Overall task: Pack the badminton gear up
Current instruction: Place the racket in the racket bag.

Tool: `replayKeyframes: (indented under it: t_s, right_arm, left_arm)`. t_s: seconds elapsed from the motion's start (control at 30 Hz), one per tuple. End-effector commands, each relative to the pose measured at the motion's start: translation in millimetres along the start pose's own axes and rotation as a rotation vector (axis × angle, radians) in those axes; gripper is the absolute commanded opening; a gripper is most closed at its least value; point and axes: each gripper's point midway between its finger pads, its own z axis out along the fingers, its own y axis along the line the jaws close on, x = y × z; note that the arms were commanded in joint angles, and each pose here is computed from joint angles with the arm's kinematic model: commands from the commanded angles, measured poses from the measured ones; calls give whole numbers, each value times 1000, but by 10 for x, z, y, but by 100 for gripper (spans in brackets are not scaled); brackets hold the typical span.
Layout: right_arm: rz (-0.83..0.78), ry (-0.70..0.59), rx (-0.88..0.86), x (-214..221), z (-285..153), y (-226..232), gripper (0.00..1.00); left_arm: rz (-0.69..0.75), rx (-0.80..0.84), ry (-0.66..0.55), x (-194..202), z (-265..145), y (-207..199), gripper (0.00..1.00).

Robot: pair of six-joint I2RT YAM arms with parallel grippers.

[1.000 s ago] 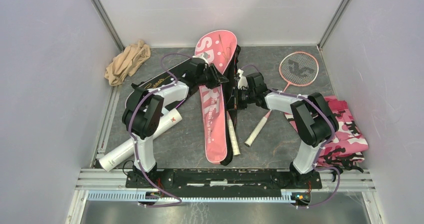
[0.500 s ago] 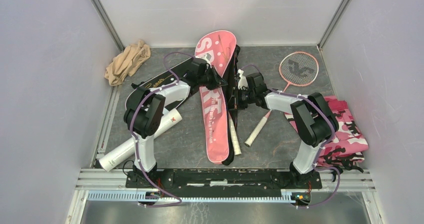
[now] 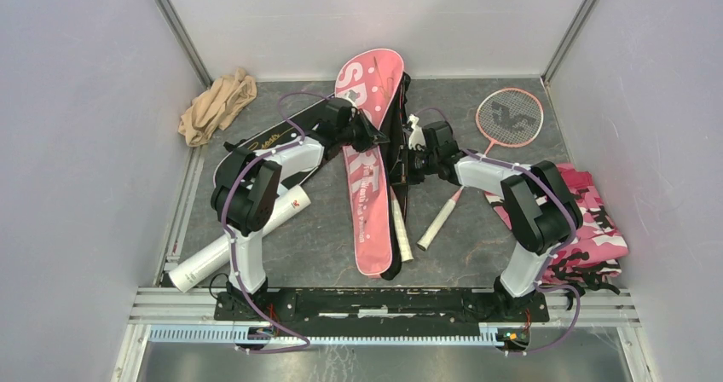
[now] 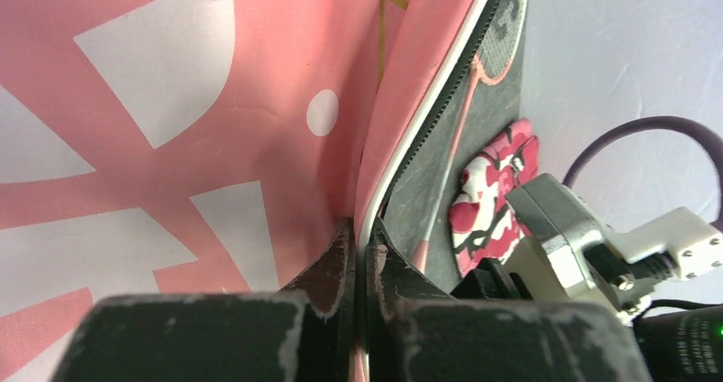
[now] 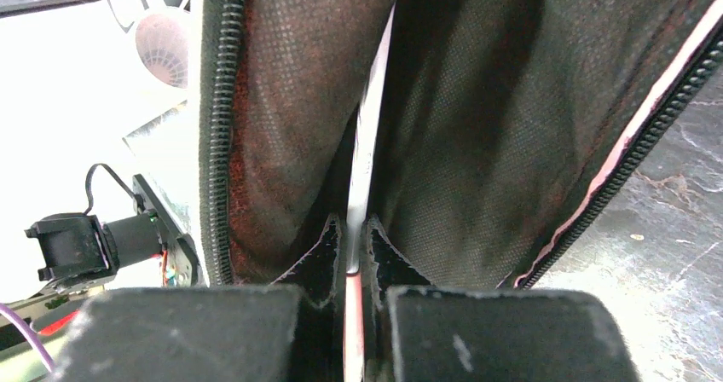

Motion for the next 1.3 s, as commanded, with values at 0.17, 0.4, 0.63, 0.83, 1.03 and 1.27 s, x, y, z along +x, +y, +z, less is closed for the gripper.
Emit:
replayKeyframes:
  t_s: [0.17, 0.4, 0.63, 0.83, 1.03, 1.27]
  right_arm:
    - [-158, -199, -115, -657, 4, 426, 0]
    - [-182, -160, -121, -588, 115, 445, 3]
    - [-245, -116, -176, -524, 137, 503, 20]
    - [-291, -52, -224, -388, 160, 512, 37]
    - [-389, -12, -172, -410, -16, 410, 53]
    - [-534, -11, 23, -537, -487, 73, 74]
  left_arm:
    - [-152, 148, 90, 165, -65, -417, 2]
    - [-198, 199, 92, 93, -82, -485, 2]
    - [-202, 219, 69, -46, -158, -480, 2]
    - [-198, 227, 55, -130, -192, -443, 2]
    - [-166, 223, 27, -239, -236, -389, 2]
    - [-92, 230, 1, -375, -316, -432, 2]
